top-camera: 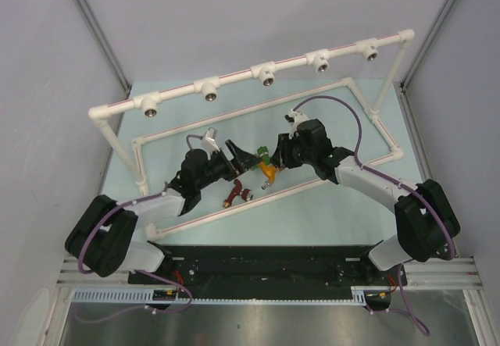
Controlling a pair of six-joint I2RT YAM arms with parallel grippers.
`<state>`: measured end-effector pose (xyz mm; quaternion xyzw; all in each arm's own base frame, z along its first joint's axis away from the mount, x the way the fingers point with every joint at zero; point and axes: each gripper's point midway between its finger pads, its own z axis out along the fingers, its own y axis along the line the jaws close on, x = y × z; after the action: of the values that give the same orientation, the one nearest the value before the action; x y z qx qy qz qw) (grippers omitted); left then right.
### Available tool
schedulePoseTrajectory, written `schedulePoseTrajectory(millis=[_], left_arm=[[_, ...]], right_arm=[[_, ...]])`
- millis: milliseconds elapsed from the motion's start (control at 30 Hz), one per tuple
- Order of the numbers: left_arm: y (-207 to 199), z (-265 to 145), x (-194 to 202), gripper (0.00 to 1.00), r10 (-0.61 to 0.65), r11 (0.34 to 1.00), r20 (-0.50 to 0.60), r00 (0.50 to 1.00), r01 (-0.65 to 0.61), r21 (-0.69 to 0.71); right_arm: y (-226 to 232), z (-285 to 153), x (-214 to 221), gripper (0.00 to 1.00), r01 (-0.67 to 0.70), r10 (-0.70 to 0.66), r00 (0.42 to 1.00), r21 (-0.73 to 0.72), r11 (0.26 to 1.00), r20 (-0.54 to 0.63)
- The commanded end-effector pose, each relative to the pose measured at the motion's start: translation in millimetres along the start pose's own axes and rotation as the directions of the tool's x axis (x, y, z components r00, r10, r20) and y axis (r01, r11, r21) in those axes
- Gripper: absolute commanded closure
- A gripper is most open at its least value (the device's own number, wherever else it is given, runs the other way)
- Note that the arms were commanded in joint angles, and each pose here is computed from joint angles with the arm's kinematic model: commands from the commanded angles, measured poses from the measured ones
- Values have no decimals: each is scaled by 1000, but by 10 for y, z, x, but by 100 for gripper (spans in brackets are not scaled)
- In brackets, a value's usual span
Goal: Install the water faucets
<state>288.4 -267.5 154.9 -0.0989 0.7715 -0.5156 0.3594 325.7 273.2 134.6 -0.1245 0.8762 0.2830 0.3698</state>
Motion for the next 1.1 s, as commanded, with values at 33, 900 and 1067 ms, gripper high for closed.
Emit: schedulePoseTrajectory(millis=[33,900,1067], left_arm=[[-483,204,-6,0,-18,987,-13,1000,20,160],[-907,-407,-70,100,-79,961,157,985,33,275],[-1091,-749,-140,100,-126,937,207,970,48,346]], right_arm=[[291,-173,-232,100,18,-11,995,-70,997,98],[883,-1125,-323,26,109,-6,946,-300,948,324],[1127,-1723,-474,8,222,19,864,-413,883,504]])
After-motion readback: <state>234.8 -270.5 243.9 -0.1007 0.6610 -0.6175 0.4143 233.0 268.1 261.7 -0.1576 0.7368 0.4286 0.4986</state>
